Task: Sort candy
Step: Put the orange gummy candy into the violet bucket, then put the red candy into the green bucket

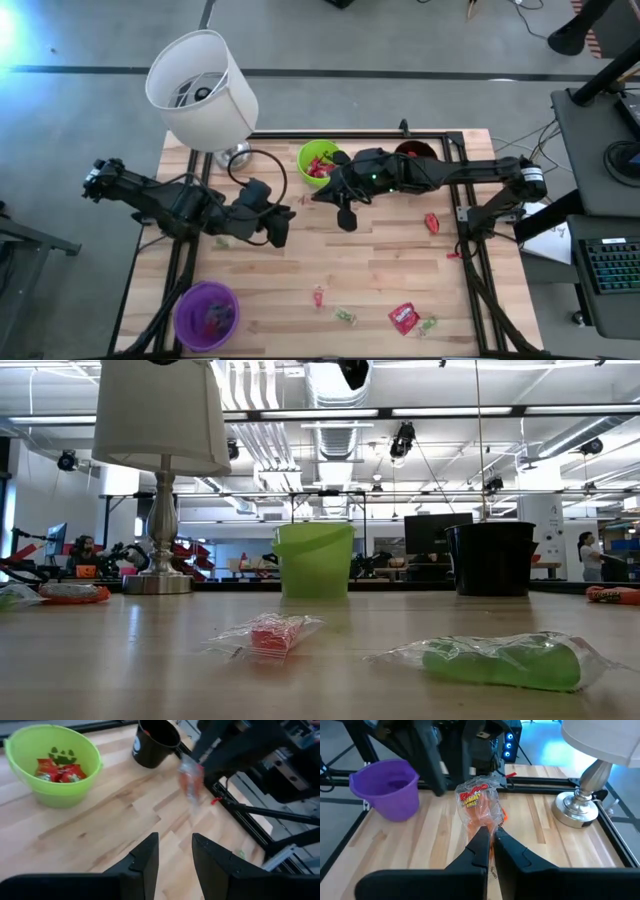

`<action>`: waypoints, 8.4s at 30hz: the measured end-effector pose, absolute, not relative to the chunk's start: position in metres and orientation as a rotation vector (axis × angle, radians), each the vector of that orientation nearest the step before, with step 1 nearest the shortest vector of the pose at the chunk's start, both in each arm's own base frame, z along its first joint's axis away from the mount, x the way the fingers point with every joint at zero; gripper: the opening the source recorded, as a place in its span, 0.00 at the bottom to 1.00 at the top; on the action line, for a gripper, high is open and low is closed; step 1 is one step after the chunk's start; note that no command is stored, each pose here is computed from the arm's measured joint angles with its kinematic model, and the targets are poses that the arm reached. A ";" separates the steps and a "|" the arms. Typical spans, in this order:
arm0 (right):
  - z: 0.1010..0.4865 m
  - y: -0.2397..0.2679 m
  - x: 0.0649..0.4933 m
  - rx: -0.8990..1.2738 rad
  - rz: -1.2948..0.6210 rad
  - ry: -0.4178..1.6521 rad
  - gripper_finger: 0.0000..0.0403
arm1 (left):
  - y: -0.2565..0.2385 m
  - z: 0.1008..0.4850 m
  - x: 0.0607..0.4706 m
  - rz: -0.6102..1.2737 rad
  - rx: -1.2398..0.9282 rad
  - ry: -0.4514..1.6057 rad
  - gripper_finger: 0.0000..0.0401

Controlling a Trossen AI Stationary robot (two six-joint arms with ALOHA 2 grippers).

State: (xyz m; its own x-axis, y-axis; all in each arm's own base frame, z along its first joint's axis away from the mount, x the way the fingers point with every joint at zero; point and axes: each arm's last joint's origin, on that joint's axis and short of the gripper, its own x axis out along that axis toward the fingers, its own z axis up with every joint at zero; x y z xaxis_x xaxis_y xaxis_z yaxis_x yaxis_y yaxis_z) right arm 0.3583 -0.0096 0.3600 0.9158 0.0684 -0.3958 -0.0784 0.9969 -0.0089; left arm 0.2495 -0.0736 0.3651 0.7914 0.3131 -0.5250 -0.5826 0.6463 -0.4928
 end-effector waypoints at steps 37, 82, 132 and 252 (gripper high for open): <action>0.356 -0.005 0.355 -0.023 0.099 0.461 0.02 | -0.051 0.365 0.287 0.411 -0.656 0.363 0.16; 0.374 -0.006 0.326 0.032 0.073 0.496 0.36 | -0.083 0.344 0.257 0.052 -0.825 0.976 0.09; 0.321 0.008 0.265 0.356 -0.136 1.384 0.39 | -0.179 0.309 0.185 0.239 -0.551 1.286 0.29; 0.228 0.171 0.234 0.898 -0.573 0.967 0.02 | -0.143 0.357 0.187 0.451 -0.079 0.983 0.28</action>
State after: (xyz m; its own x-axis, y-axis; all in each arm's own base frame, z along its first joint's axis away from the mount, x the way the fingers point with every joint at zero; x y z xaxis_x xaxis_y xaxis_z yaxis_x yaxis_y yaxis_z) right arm 0.2340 0.1708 0.2276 0.4698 -0.0306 -0.8822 0.7591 0.5241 0.3861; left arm 0.1874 -0.1425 0.3571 0.4699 0.3322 -0.8178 -0.4029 0.9051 0.1362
